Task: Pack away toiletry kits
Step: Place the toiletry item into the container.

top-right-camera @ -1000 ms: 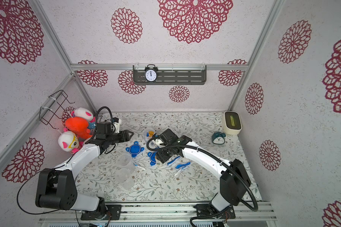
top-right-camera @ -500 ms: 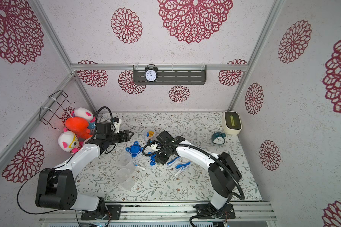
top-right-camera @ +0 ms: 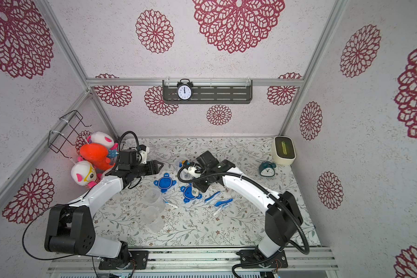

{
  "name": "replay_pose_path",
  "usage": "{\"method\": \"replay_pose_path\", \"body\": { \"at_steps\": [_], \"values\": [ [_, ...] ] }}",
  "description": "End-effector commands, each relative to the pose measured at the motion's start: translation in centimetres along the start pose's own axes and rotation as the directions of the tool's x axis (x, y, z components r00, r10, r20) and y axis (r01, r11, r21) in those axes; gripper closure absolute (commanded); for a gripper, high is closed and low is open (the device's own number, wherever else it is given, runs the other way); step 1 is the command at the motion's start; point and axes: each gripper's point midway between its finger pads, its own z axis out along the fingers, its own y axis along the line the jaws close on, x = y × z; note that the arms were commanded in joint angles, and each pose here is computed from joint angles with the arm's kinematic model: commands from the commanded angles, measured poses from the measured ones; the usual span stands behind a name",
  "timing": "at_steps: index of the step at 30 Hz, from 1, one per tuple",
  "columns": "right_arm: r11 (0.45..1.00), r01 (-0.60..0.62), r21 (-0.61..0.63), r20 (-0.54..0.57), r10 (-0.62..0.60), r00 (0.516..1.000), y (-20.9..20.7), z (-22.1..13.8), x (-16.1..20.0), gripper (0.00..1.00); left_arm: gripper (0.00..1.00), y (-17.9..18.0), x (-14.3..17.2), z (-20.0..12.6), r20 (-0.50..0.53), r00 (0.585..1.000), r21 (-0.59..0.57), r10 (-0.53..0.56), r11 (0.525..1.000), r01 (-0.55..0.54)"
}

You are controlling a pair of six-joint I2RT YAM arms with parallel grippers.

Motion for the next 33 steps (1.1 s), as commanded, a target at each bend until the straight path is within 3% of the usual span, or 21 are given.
{"method": "replay_pose_path", "body": {
  "at_steps": [1, 6, 12, 15, 25, 33],
  "values": [
    [0.965, -0.192, 0.177, 0.119, 0.173, 0.978, -6.7, -4.9, -1.7, 0.79, 0.31, -0.1, -0.3, 0.2, 0.003, 1.000, 0.005, 0.030, 1.000, -0.030],
    [0.848, -0.444, 0.289, 0.231, 0.389, 0.892, -15.8, -5.6, -1.2, 0.80, 0.30, -0.1, -0.2, 0.6, -0.001, 1.000, 0.017, 0.024, 1.000, -0.024],
    [0.714, -0.508, 0.481, 0.188, 0.482, 0.856, -23.5, -3.1, 1.1, 0.80, 0.30, 0.1, 0.1, 0.7, -0.011, 1.000, 0.012, 0.029, 1.000, -0.029],
    [0.677, -0.518, 0.523, 0.169, 0.513, 0.841, -25.5, -1.8, 2.2, 0.80, 0.30, 0.4, 0.3, 0.8, -0.016, 0.999, 0.001, 0.032, 0.999, -0.032],
    [0.635, -0.601, 0.486, 0.173, 0.604, 0.778, -27.5, 1.2, 4.8, 0.75, 0.30, 0.8, 0.7, 1.0, -0.029, 0.999, -0.007, 0.030, 1.000, -0.030],
    [0.623, -0.624, 0.471, 0.165, 0.633, 0.756, -27.3, 1.8, 5.9, 0.59, 0.30, 0.8, 0.5, 0.7, -0.023, 0.999, -0.007, 0.033, 0.999, -0.033]
  ]
}}
